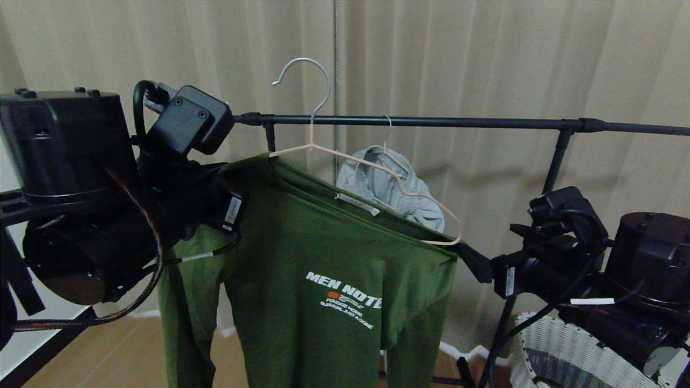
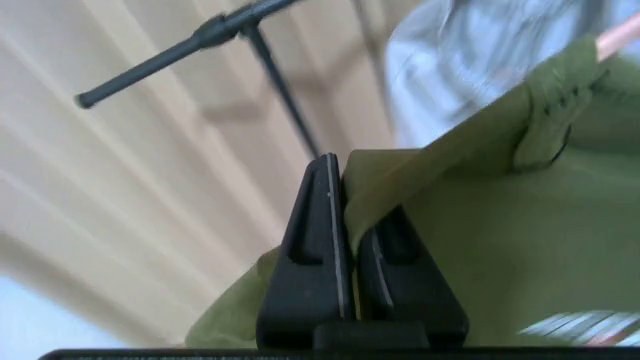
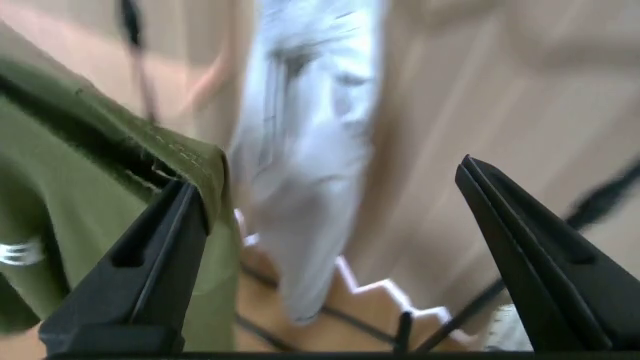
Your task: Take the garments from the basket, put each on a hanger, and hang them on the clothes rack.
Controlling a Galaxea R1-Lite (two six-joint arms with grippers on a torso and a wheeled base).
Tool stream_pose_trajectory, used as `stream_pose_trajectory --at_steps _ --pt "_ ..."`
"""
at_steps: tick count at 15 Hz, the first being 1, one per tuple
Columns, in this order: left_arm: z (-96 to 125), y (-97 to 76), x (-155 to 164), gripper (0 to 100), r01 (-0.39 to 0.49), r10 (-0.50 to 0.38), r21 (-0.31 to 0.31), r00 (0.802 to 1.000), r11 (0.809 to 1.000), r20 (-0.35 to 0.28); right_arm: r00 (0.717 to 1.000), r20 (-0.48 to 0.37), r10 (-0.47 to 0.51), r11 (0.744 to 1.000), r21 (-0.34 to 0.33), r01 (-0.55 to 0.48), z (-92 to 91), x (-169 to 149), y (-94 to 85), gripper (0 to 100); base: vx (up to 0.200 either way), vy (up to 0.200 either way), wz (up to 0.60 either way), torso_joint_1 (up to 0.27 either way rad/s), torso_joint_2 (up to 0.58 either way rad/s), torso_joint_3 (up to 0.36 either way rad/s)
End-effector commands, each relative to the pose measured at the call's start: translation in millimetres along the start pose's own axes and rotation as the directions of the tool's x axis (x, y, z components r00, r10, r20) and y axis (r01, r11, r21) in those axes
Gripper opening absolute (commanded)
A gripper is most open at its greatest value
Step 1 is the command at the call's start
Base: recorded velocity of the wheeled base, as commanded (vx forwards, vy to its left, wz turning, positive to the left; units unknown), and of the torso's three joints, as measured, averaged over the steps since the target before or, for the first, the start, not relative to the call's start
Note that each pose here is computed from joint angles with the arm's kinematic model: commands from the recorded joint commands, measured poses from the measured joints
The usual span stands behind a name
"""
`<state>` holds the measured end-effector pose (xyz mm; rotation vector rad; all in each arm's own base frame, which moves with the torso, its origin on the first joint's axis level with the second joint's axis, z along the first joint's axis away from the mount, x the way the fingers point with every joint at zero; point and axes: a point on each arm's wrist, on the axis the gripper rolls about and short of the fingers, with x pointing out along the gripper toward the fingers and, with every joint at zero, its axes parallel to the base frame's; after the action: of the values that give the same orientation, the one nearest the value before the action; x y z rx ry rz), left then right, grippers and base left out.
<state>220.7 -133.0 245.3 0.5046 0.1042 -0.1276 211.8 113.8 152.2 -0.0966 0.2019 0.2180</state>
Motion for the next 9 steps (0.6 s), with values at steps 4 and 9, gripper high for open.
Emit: stream_pose_trajectory --at_steps 4,9 --pt "-24.3 4.1 0.8 0 -0.014 0.021 0.091 0.997 0.996 -0.079 0.999 0.043 -0.019 1.000 0.015 0.018 10.3 -3.1 -5.5 100 0.000 0.000 0.00 0.000 0.00 0.000" --pt "-38.1 2.8 1.8 0 -0.004 0.024 0.154 0.992 0.988 -0.126 0.986 0.109 0.128 0.991 0.010 -0.130 25.1 -11.2 11.0 100 0.000 0.000 0.00 0.000 0.00 0.000"
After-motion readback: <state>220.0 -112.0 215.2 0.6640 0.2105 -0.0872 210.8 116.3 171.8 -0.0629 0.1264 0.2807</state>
